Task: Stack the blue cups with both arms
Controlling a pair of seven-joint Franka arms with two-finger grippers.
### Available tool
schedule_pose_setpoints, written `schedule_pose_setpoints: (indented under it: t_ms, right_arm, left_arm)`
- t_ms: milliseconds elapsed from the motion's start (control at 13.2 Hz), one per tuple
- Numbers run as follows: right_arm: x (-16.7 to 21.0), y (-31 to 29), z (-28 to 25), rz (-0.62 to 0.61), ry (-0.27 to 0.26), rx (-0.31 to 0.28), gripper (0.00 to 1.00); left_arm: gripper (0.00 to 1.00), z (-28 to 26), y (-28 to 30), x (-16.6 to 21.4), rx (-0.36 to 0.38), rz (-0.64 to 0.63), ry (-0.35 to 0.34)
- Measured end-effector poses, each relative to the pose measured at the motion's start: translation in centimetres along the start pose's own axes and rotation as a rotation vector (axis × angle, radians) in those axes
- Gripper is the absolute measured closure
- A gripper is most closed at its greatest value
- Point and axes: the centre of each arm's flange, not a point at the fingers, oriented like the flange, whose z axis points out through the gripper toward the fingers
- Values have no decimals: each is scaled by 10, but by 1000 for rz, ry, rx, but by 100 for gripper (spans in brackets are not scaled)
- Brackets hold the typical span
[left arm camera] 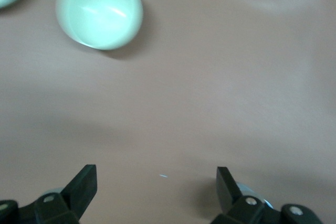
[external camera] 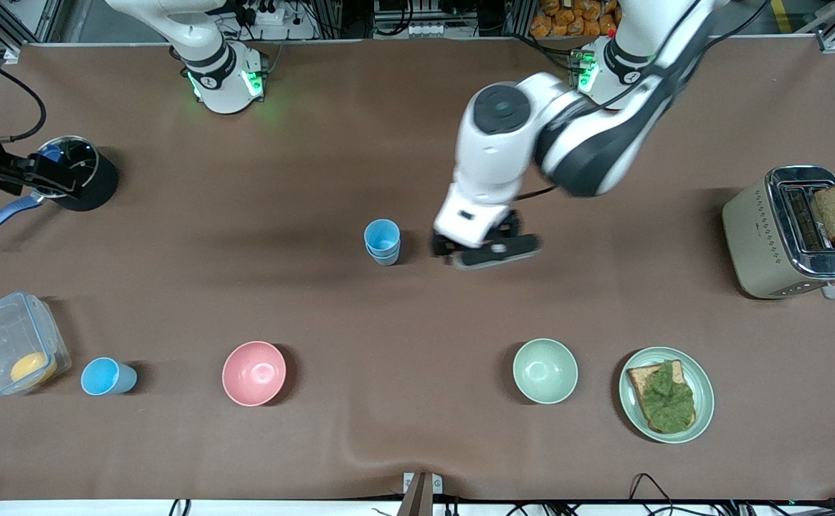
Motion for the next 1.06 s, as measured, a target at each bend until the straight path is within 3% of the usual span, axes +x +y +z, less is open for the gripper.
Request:
schedule_pose_setpoints:
  t_ms: [228, 608, 835, 1063]
  right_arm:
    - [0, 0, 1, 0, -3, -1, 0]
    - [1, 0, 3, 1, -8, -1, 0]
    - [1, 1, 3, 1, -10, -2, 0]
    - [1, 1, 3, 1, -11, -2, 0]
  left_arm:
    - [0, -34, -47, 32, 52, 9, 3]
    - [0, -61, -117, 82, 33, 184, -51]
    - [0, -91, -183, 102, 25, 241, -144]
    - [0, -115, -226, 113, 37, 307, -140]
